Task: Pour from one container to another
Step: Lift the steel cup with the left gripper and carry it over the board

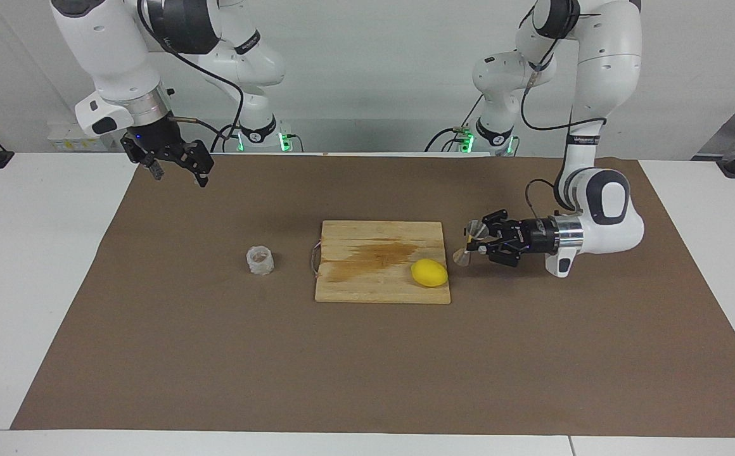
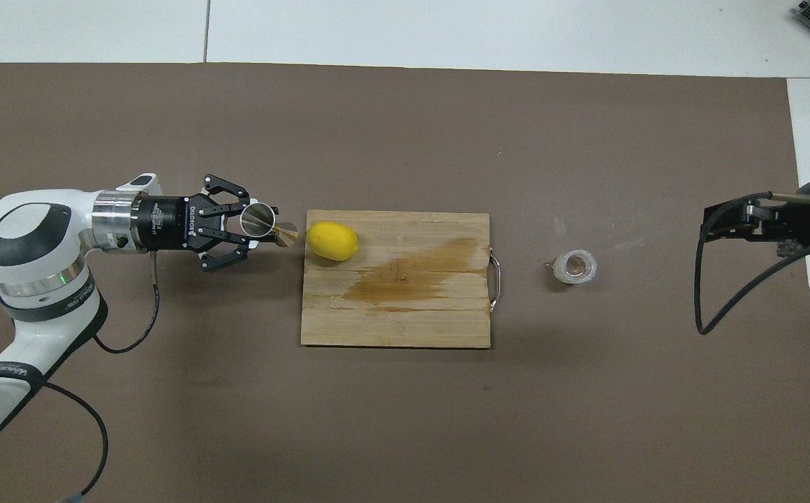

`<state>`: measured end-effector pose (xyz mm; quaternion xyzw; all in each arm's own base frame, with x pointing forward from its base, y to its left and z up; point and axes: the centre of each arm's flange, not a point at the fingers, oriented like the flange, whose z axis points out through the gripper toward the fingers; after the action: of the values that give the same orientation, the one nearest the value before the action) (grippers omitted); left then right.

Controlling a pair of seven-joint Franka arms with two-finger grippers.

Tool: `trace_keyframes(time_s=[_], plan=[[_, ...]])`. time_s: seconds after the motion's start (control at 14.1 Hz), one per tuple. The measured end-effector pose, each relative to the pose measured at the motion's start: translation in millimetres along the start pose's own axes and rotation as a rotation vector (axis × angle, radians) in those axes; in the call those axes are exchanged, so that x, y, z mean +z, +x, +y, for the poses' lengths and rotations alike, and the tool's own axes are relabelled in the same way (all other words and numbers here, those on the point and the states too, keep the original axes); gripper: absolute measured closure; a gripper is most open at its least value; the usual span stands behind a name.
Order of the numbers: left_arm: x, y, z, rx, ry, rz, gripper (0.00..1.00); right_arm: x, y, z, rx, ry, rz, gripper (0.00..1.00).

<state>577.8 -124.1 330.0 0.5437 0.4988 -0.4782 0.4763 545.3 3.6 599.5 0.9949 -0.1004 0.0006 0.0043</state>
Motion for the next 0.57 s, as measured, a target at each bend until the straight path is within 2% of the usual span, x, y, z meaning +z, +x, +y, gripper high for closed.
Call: trace_keyframes(time_s=[0.57], plan=[[93.1, -9.4, -18.7, -0.023, -0.069, 0.039, 0.62, 0.0, 0.0, 0.0, 0.0, 0.0, 0.0, 0.0]])
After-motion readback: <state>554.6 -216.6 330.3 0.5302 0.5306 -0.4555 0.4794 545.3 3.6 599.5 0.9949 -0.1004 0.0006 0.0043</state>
